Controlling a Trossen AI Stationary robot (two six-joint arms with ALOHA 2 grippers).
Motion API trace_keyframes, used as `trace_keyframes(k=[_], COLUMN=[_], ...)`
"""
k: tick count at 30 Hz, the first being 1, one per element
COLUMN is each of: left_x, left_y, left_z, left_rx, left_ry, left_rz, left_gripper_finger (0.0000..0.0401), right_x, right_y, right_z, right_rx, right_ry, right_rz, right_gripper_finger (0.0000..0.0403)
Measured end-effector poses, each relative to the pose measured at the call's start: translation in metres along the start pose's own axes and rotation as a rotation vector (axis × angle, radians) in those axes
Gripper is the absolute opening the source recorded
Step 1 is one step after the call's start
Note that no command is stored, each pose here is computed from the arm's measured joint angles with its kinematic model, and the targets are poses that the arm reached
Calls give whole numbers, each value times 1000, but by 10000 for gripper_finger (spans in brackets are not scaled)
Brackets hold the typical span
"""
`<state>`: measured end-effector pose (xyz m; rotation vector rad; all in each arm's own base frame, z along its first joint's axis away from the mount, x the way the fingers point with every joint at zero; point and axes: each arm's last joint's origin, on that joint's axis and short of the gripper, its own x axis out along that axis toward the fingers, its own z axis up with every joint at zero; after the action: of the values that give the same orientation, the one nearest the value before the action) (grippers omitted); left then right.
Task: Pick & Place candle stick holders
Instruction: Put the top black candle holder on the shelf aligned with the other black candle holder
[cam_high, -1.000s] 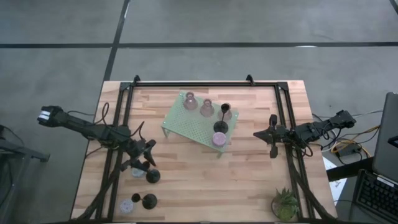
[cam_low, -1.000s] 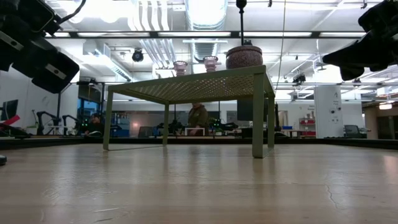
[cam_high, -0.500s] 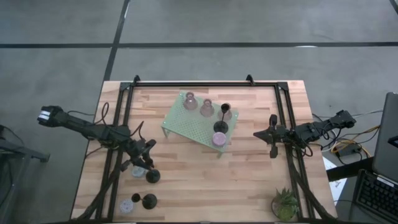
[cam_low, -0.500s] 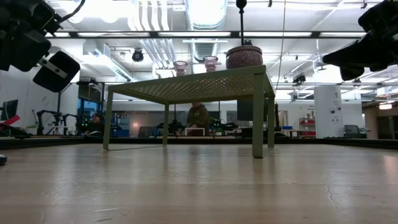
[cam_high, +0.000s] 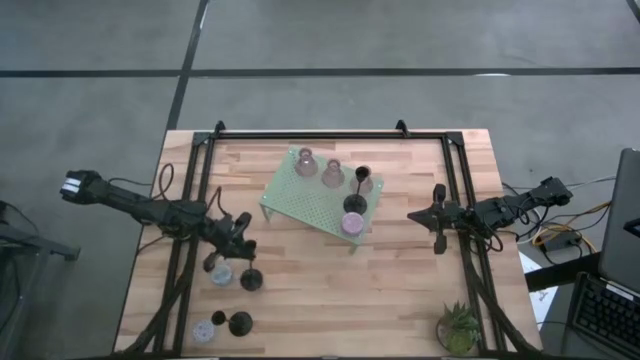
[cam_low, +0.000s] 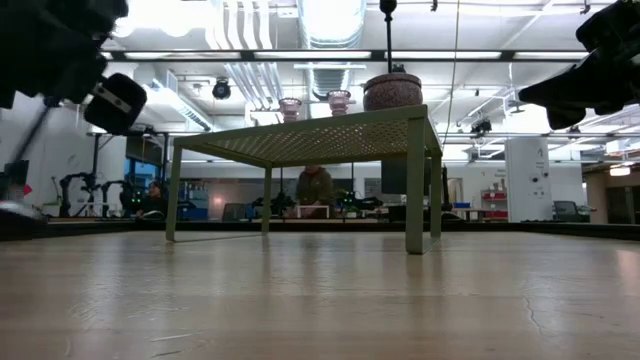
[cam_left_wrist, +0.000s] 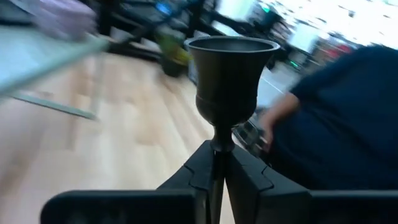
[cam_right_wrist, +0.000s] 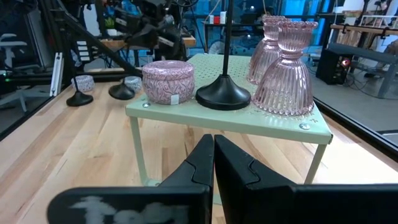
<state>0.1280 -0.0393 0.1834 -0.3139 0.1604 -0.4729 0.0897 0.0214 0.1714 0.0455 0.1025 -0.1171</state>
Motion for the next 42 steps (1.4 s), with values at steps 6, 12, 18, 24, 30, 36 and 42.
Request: trace_keyframes(k=[6,12,18,24,30,36,42], left_x=[0,-2,-2,9,33,55,68], left_y=[0,-4,-11,-13,-6,4,23], left_z=[15,44,72,103,123,146,164], left_rx=[10,23,73,141,167,198,193], left_ry=[-102,-240,-299,-328,-292,-272,-273], left_rz=[124,278,364,521,652,711,790], left_gripper_finger=[26,28,32,23,32,28,27], right_x=[0,0,0,0,0,0,0], right_y=[0,0,0,0,0,0,0], right_z=[0,0,0,0,0,0,0], right_rx=[0,0,0,0,0,0,0], right_ry=[0,0,0,0,0,0,0], right_rz=[0,0,0,0,0,0,0], right_gripper_finger=[8,8,8,8,8,8,8])
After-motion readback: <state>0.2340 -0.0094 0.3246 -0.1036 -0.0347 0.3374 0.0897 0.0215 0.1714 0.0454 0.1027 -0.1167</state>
